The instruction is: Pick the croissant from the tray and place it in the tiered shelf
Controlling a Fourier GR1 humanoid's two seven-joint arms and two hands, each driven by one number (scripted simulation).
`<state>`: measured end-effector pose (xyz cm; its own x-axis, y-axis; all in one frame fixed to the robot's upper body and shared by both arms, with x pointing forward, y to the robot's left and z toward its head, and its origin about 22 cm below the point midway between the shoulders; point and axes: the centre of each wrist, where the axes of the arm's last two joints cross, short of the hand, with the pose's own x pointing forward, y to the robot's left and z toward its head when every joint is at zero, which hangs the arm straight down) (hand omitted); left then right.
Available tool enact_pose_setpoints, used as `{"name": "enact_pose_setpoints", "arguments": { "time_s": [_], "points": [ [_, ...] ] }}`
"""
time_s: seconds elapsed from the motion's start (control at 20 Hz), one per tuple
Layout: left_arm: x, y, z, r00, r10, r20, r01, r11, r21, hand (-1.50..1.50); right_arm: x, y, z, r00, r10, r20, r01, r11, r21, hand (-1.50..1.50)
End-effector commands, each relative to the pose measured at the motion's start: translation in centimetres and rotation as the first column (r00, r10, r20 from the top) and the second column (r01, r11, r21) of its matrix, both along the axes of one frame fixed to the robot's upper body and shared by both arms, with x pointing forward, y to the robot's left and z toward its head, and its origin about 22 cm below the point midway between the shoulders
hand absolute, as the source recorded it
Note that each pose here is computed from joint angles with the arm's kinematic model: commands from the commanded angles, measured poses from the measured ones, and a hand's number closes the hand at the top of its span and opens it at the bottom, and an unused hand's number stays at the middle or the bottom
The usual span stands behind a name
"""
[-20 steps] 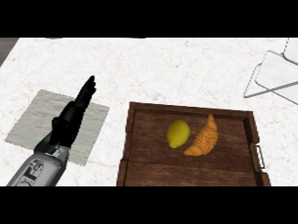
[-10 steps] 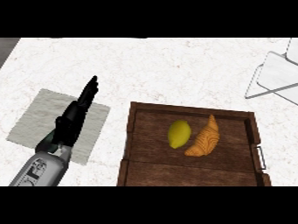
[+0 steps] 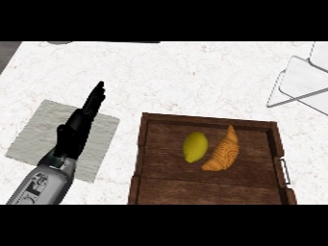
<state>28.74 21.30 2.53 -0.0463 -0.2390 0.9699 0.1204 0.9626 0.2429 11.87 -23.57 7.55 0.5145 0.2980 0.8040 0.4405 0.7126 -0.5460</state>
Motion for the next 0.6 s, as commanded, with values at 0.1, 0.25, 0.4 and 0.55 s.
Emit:
{"name": "enact_pose_setpoints", "arguments": {
  "time_s": [0.1, 0.25, 0.4, 0.55],
  "points": [
    [-0.6, 1.4, -2.8, 1.0, 0.022, -0.007, -0.022, 1.0, -0.009, 0.0, 2.8, 3.3, 1.5, 0.998, -0.035, -0.044, 0.034, 0.999, -0.013, -1.5],
    [-0.1, 0.5, -0.3, 1.0, 0.012, -0.028, -0.012, 1.0, -0.009, 0.0, 4.4, 5.6, 2.3, 0.998, -0.038, -0.043, 0.038, 0.999, -0.011, -1.5],
    [0.5, 0.7, 0.3, 1.0, 0.016, -0.017, -0.016, 1.0, 0.001, 0.0, 5.3, 7.6, 1.9, 0.996, -0.041, -0.075, 0.04, 0.999, -0.014, -1.5],
    [-0.1, 0.3, -0.1, 0.999, 0.013, -0.031, -0.013, 1.0, -0.011, 0.0, 6.8, 8.5, 2.4, 0.995, -0.061, -0.085, 0.06, 0.998, -0.008, -1.5]
  ]
}}
